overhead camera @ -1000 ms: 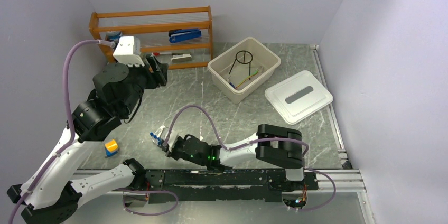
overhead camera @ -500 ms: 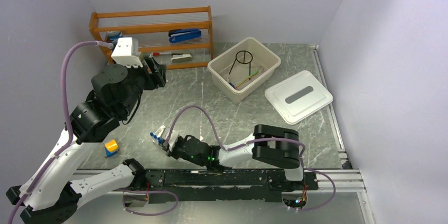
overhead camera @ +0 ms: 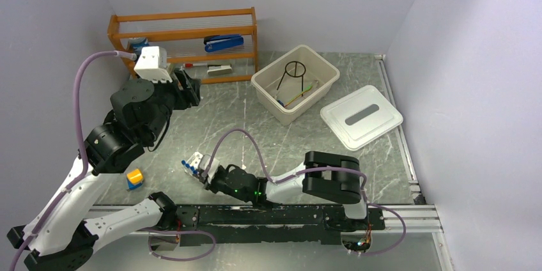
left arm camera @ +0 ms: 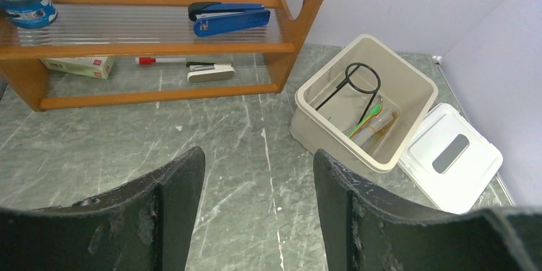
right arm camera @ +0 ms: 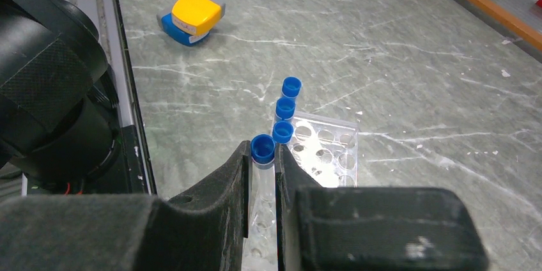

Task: Organize the chemistry lab equipment

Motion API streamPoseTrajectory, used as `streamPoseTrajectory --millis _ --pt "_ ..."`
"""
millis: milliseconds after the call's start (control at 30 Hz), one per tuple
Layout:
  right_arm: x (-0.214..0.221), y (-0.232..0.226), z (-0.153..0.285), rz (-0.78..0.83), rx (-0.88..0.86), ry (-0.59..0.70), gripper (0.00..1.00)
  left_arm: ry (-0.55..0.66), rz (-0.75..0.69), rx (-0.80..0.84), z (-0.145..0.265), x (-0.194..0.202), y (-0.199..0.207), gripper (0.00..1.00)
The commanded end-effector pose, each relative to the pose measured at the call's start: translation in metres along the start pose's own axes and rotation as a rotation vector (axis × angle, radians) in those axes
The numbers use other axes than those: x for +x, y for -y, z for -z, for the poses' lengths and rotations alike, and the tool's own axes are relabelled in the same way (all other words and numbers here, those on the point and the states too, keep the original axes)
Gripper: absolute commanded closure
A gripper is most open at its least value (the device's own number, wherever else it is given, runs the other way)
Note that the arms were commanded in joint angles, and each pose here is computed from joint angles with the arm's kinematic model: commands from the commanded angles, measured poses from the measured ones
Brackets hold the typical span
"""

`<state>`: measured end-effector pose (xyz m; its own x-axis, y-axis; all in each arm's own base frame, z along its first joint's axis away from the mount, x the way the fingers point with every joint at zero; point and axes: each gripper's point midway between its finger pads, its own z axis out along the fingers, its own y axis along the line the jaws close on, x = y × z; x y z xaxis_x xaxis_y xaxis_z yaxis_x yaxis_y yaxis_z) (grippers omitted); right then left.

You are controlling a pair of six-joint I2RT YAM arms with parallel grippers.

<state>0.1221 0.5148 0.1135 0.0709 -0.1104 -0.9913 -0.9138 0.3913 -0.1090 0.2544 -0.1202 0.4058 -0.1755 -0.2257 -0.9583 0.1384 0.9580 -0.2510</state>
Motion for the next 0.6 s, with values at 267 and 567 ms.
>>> streamPoseTrajectory --millis 267,567 --pt "0.026 -0.003 0.001 -0.027 -0.014 -0.031 0.81 -0.004 0.014 0.0 -0.001 0.007 -0.001 0.33" --pt "0.029 -0.001 0.002 -0.046 0.001 -0.043 0.67 -0.009 0.017 0.0 -0.001 0.012 -0.002 0.32"
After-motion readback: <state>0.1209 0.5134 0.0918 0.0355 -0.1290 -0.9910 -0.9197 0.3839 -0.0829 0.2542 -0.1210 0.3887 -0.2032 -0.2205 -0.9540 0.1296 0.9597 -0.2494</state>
